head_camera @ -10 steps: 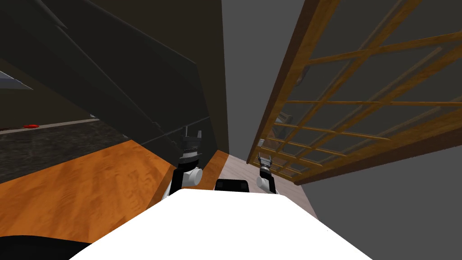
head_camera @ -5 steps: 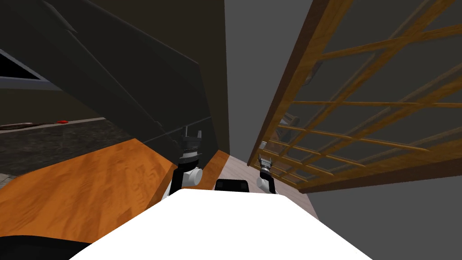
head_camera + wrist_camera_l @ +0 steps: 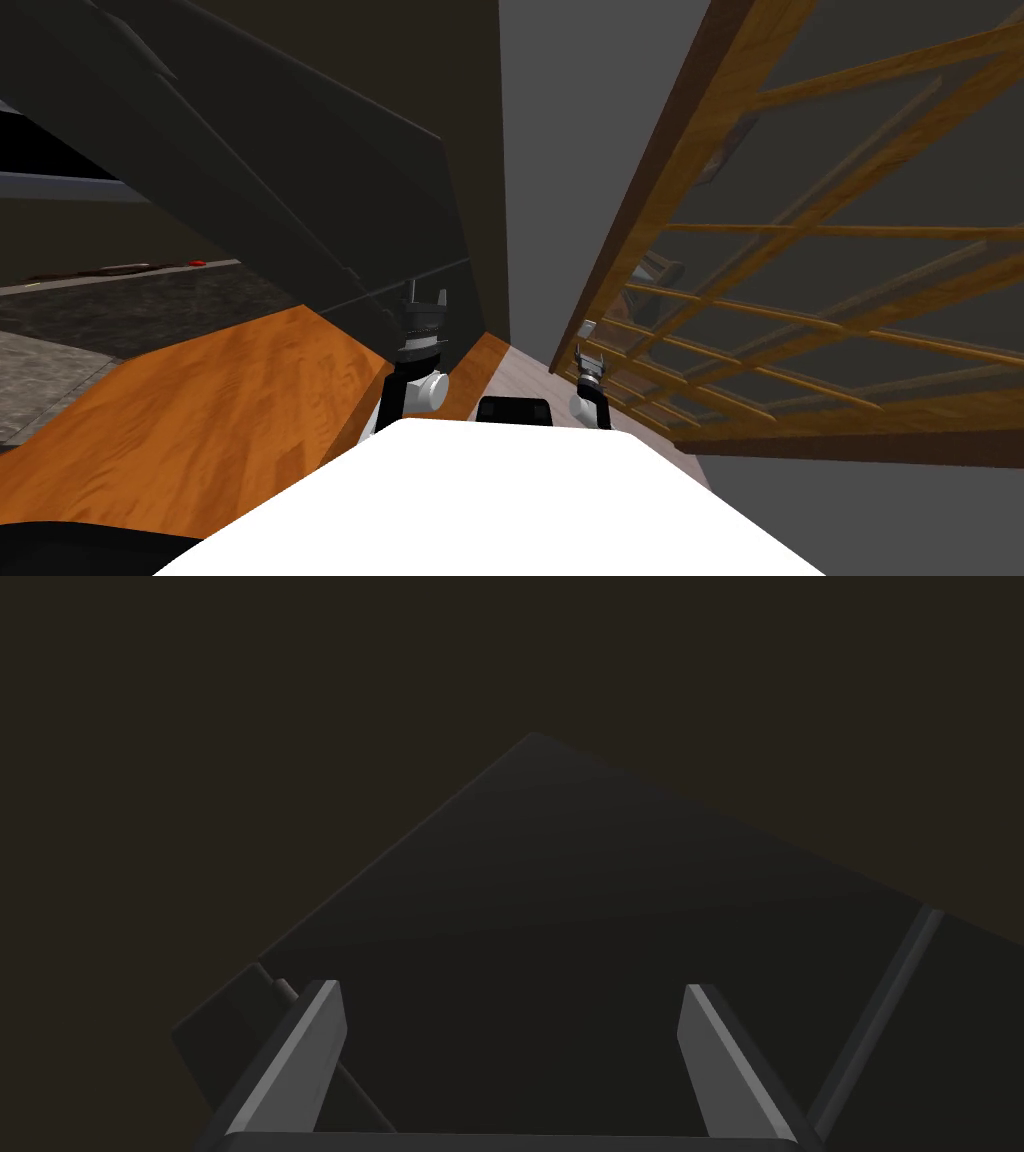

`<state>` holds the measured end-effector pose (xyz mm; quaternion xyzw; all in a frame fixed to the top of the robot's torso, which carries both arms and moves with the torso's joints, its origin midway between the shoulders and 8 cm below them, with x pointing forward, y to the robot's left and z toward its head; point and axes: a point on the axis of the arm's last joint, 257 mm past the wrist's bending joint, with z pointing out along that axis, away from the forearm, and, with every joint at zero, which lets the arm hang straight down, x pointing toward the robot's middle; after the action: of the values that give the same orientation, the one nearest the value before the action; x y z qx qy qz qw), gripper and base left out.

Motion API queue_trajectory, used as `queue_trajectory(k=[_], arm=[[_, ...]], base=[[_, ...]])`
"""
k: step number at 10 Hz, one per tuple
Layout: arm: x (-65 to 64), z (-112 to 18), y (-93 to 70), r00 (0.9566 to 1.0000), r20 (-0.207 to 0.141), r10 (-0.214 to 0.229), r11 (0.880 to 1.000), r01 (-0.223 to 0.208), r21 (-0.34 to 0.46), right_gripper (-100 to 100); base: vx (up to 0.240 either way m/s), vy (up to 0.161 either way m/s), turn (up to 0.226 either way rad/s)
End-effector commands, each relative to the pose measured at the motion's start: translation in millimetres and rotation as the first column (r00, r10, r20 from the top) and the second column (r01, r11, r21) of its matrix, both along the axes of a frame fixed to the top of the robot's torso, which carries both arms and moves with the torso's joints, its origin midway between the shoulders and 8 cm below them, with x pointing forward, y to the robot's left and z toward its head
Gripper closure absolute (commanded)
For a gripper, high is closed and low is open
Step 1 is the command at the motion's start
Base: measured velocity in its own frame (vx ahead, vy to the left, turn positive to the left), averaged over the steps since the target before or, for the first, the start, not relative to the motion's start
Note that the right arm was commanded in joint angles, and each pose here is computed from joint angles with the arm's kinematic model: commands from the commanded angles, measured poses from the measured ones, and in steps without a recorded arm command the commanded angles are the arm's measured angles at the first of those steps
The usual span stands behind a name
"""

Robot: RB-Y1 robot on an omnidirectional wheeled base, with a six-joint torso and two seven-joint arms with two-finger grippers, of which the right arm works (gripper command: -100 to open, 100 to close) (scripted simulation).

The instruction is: Pull the door open

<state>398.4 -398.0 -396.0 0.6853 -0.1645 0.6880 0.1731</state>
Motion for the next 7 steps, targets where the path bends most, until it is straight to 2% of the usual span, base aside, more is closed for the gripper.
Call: queue_trajectory(k=[1,2,3,5,7], arm=[[0.0,0.0,0.0,1.0000,0.000,0.000,1.000,0.000,0.000,-100],[-8.1,-2.4,-15.1,1.0000,0.000,-0.007,1.000,0.007,0.003,-100],[-10.6,-3.0,-19.7,1.0000,-0.001,-0.009,1.000,0.009,0.003,-100],[-22.9,-5.1,-42.1,0.9998,-0.002,-0.019,1.000,0.019,0.004,-100],[-29.7,-5.7,-54.4,0.9997,-0.003,-0.024,1.000,0.024,0.005,-100]], base=[[0.022,-0.035,0.023],[0.139,-0.007,0.048],[0.176,-0.002,0.039],[0.182,0.010,0.038],[0.150,-0.007,0.031]])
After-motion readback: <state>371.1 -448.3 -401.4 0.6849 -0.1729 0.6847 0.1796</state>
